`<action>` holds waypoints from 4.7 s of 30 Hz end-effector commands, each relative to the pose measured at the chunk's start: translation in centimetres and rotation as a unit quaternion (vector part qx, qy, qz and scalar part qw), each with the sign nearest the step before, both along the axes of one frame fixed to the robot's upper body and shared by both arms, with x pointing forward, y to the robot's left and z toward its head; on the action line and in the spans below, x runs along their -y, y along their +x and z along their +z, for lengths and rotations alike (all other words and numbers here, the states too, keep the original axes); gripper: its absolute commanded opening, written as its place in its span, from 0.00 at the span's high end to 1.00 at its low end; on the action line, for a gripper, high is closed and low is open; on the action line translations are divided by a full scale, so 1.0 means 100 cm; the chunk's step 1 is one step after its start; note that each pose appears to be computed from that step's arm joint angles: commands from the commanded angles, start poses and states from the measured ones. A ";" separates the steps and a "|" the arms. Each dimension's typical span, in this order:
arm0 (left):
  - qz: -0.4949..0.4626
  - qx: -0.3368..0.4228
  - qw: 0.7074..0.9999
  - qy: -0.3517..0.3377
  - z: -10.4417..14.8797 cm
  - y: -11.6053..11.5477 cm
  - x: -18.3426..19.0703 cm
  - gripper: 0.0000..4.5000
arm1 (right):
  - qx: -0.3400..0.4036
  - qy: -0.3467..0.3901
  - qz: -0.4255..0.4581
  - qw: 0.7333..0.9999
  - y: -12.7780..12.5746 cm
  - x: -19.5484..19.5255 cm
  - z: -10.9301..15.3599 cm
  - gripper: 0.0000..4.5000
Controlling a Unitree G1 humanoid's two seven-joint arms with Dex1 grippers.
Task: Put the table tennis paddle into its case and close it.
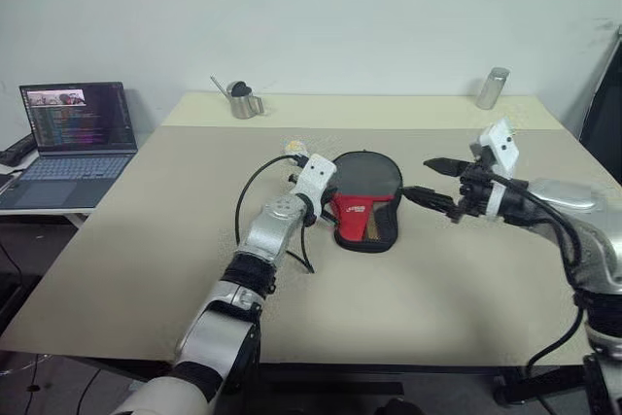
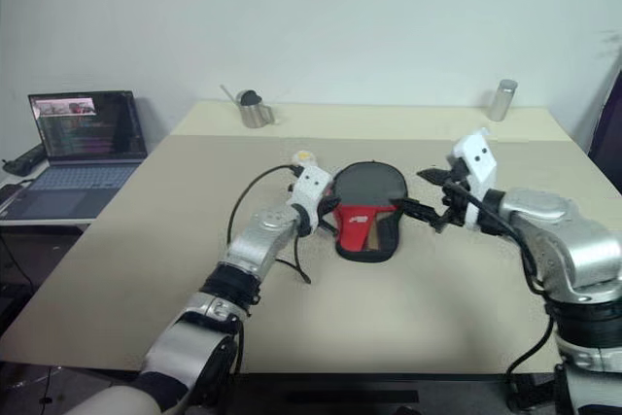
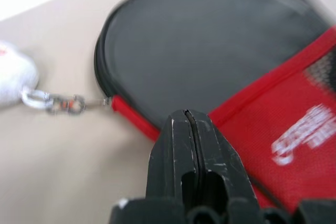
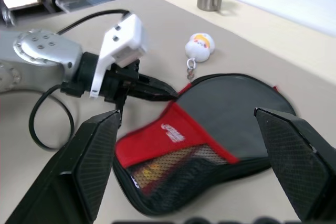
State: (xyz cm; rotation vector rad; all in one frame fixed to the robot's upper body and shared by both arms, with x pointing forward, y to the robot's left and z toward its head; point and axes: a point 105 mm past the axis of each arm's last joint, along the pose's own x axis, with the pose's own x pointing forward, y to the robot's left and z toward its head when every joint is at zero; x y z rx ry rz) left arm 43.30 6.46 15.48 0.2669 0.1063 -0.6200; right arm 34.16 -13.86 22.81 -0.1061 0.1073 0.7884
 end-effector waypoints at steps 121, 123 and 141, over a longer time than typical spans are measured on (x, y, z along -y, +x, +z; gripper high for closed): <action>-0.224 -0.083 0.966 0.095 0.016 -0.092 -0.084 0.00 | -0.449 0.148 0.037 0.880 -0.122 -0.036 -0.140 0.99; -0.224 -0.083 0.966 0.096 0.015 -0.092 -0.085 0.00 | -0.437 0.139 0.023 0.888 -0.117 -0.031 -0.140 0.99; -0.190 -0.048 0.977 0.084 0.029 -0.075 -0.094 0.00 | -0.281 -0.010 0.154 0.947 -0.128 0.012 -0.087 0.01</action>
